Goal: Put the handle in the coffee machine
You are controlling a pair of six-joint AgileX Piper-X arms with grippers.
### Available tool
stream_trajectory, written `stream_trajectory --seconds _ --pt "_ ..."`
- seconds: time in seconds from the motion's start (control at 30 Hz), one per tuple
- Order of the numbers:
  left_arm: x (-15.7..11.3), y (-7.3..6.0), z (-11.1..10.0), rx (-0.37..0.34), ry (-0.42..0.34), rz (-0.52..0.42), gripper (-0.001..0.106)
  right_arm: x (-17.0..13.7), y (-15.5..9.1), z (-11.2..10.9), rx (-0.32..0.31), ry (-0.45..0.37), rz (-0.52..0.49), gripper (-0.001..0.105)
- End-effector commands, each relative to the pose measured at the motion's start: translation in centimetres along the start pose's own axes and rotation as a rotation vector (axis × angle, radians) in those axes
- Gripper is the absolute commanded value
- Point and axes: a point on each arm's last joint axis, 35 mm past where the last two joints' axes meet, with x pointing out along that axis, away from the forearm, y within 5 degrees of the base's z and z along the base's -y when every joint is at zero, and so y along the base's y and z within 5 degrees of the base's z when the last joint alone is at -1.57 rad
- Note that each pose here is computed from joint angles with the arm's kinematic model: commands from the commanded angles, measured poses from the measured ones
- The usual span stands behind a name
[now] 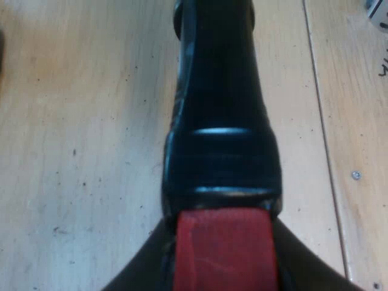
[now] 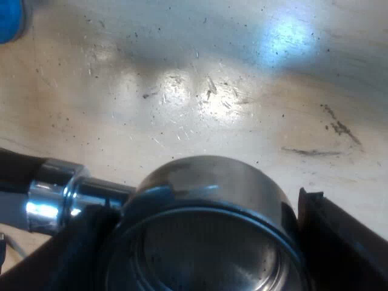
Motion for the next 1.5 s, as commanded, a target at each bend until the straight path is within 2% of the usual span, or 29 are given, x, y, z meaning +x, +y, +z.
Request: stream_trajectory --seconds 0.03,0.1,0.13,0.2,0.27,0.57,0.67,0.8,0.83,0.87,1.0,1.03,1.13,1.23,1.3,1.37,1.43,1.5 --pt "-0.1 0.0 0.5 0.014 -0.037 -0.018 0.000 -0.7 0.5 0.3 -0.036 -0.018 0.067 0.039" --pt "-0.1 0.0 0.5 0.014 -0.037 -0.018 0.000 -0.7 0.6 0.4 -0.037 -0.022 0.068 0.069" --pt "-0.1 0.0 0.5 0.014 -0.037 -0.018 0.000 -0.7 0.6 0.4 -0.037 -0.022 0.069 0.074" --pt "-0.1 0.0 0.5 0.014 -0.037 -0.018 0.000 -0.7 0.6 0.5 -0.051 -0.036 0.074 0.094" --pt "-0.1 0.0 0.5 0.014 -0.037 -0.018 0.000 -0.8 0.7 0.7 -0.058 -0.050 0.075 0.098" --pt "-0.1 0.0 0.4 0.009 -0.031 -0.024 0.000 -3.0 1.4 2.1 -0.104 -0.178 -0.015 0.095" --pt "-0.1 -0.1 0.2 0.000 -0.020 -0.033 0.000 -3.5 1.6 2.2 -0.107 -0.183 -0.017 0.093" --pt "-1.1 0.1 -0.4 -0.050 -0.020 -0.014 0.000 -4.4 2.1 2.0 -0.122 -0.196 -0.048 0.090" --pt "-1.4 0.3 -0.4 -0.056 -0.028 -0.004 0.000 -4.7 3.1 1.3 -0.166 -0.230 -0.098 0.090" --pt "-1.9 0.5 -0.5 -0.066 -0.044 0.016 0.000 -4.7 3.3 1.1 -0.176 -0.234 -0.106 0.090" --pt "-3.4 1.4 -1.4 -0.140 -0.067 0.079 0.000 -5.0 5.0 -0.3 -0.219 -0.312 -0.204 0.090" --pt "-4.0 1.8 -1.9 -0.183 -0.067 0.092 0.000 -5.1 5.5 -0.7 -0.234 -0.334 -0.228 0.090" --pt "-5.0 2.4 -3.0 -0.251 -0.077 0.119 0.000 -4.9 6.8 -1.6 -0.277 -0.385 -0.273 0.090" --pt "-6.4 2.6 -3.9 -0.310 -0.092 0.179 0.000 -4.9 8.5 -2.4 -0.343 -0.475 -0.302 0.090" --pt "-7.2 2.6 -4.3 -0.339 -0.100 0.210 0.000 -4.9 9.1 -2.8 -0.366 -0.520 -0.316 0.089" --pt "-7.8 2.4 -4.7 -0.346 -0.103 0.233 0.000 -4.8 10.0 -3.1 -0.389 -0.576 -0.341 0.083" --pt "-8.5 2.2 -5.1 -0.341 -0.105 0.260 0.000 -4.7 10.6 -3.3 -0.399 -0.617 -0.352 0.073" --pt "-9.1 1.9 -5.5 -0.369 -0.110 0.285 0.000 -4.4 11.3 -3.2 -0.405 -0.640 -0.337 0.064"
